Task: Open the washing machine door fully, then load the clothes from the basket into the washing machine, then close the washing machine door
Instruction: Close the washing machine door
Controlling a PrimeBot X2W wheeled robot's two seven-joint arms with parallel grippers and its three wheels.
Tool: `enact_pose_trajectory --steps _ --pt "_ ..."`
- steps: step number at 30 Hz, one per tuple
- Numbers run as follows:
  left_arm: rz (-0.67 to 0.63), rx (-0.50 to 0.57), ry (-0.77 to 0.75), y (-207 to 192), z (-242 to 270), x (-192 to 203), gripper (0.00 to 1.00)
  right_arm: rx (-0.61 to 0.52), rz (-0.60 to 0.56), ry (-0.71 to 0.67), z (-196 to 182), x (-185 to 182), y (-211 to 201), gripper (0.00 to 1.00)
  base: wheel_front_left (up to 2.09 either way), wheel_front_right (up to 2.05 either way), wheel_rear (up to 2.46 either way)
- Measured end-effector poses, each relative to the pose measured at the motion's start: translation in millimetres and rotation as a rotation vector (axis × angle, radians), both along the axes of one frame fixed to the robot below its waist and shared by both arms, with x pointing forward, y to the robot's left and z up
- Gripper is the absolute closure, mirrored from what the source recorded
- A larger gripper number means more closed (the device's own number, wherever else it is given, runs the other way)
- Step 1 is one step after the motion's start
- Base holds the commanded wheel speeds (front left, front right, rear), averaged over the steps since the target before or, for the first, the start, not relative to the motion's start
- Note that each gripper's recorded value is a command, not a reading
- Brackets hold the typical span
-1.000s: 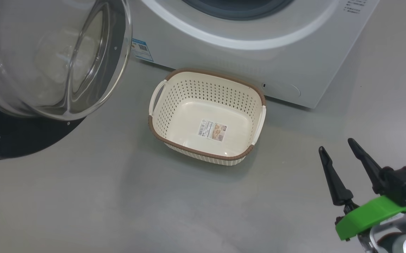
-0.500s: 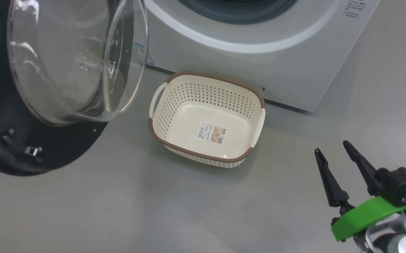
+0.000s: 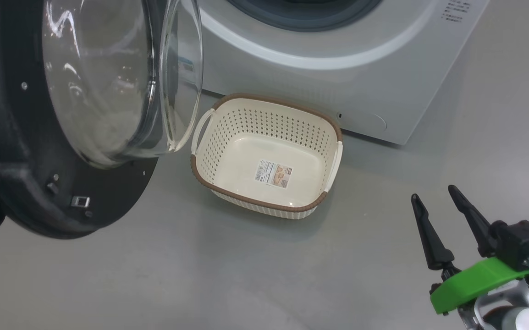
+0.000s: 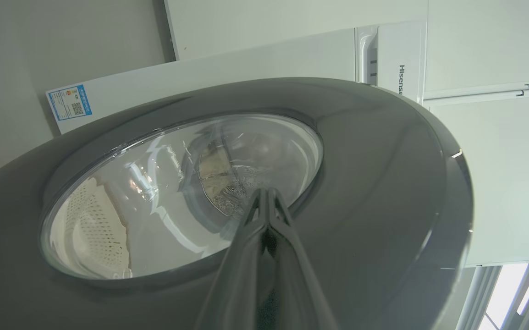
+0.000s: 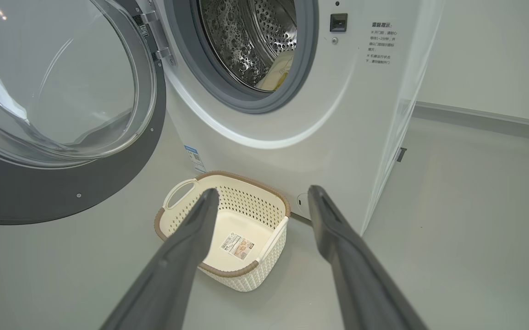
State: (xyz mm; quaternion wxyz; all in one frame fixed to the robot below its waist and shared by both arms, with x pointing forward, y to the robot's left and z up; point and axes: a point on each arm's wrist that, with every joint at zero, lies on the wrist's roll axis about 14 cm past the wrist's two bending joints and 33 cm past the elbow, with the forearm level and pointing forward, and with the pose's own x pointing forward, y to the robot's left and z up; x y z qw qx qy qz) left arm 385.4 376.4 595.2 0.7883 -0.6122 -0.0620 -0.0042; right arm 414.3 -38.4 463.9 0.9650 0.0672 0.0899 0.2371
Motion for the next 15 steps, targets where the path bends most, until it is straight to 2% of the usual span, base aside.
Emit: enact_pose_trajectory --steps 15 --pt "-0.293 0.001 -0.048 -87.5 3.4 39.8 1.00 0.018 -0.081 -0.003 -3.1 4.2 -23.5 0.00 0.00 0.00 0.00"
